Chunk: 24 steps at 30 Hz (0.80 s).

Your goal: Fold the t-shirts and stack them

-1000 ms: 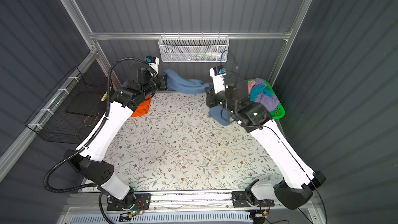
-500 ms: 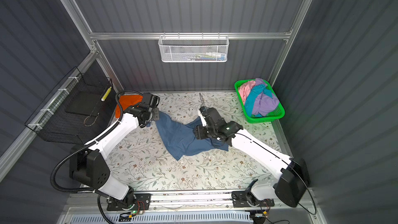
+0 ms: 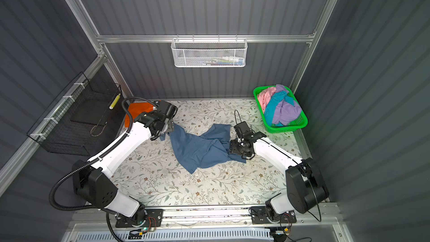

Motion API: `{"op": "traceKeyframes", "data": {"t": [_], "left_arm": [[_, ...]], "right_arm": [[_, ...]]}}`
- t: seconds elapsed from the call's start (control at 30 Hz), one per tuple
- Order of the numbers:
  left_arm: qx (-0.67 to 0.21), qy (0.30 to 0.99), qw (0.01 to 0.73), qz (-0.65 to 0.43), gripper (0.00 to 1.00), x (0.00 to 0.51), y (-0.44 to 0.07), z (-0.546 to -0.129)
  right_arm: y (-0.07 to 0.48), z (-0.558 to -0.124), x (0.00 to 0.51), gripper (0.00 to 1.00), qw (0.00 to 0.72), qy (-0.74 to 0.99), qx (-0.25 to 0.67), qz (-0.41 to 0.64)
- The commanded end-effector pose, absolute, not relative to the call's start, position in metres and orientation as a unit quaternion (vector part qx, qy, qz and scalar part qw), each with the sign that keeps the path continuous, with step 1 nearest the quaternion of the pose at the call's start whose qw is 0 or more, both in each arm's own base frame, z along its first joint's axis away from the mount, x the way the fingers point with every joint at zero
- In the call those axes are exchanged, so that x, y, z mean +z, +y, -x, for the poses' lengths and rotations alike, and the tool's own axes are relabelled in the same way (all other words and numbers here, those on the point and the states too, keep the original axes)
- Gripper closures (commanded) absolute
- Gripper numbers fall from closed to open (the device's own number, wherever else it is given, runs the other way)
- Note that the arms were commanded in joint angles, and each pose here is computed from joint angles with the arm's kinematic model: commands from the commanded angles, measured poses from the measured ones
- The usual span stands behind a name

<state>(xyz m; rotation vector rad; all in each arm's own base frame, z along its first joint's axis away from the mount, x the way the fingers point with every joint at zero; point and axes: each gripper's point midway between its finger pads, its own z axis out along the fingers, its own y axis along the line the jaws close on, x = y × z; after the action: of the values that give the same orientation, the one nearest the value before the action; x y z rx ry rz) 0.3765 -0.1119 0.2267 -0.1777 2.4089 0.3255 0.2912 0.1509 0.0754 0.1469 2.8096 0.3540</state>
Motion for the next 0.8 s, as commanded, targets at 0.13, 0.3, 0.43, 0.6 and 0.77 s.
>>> {"op": "traceKeyframes", "data": {"t": [0.13, 0.3, 0.43, 0.6, 0.77], "left_arm": [[0.074, 0.935, 0.347, -0.009, 0.0, 0.214, -0.206, -0.413], [-0.007, 0.933, 0.354, -0.062, 0.01, 0.183, -0.266, -0.444], [-0.076, 0.934, 0.335, -0.101, 0.0, 0.148, -0.308, -0.456], [-0.098, 0.939, 0.306, -0.124, 0.0, 0.108, -0.332, -0.467], [-0.122, 0.941, 0.285, -0.135, 0.0, 0.078, -0.347, -0.47]], "right_arm": [[0.16, -0.297, 0.05, 0.18, 0.133, 0.979, 0.143, -0.06], [0.154, -0.287, 0.035, 0.22, 0.121, 0.981, 0.136, -0.069], [0.15, -0.28, 0.031, 0.33, 0.119, 0.98, 0.136, -0.079], [0.148, -0.271, 0.026, 0.52, 0.111, 0.979, 0.138, -0.096], [0.14, -0.263, 0.026, 0.8, 0.11, 0.979, 0.132, -0.112]]}}
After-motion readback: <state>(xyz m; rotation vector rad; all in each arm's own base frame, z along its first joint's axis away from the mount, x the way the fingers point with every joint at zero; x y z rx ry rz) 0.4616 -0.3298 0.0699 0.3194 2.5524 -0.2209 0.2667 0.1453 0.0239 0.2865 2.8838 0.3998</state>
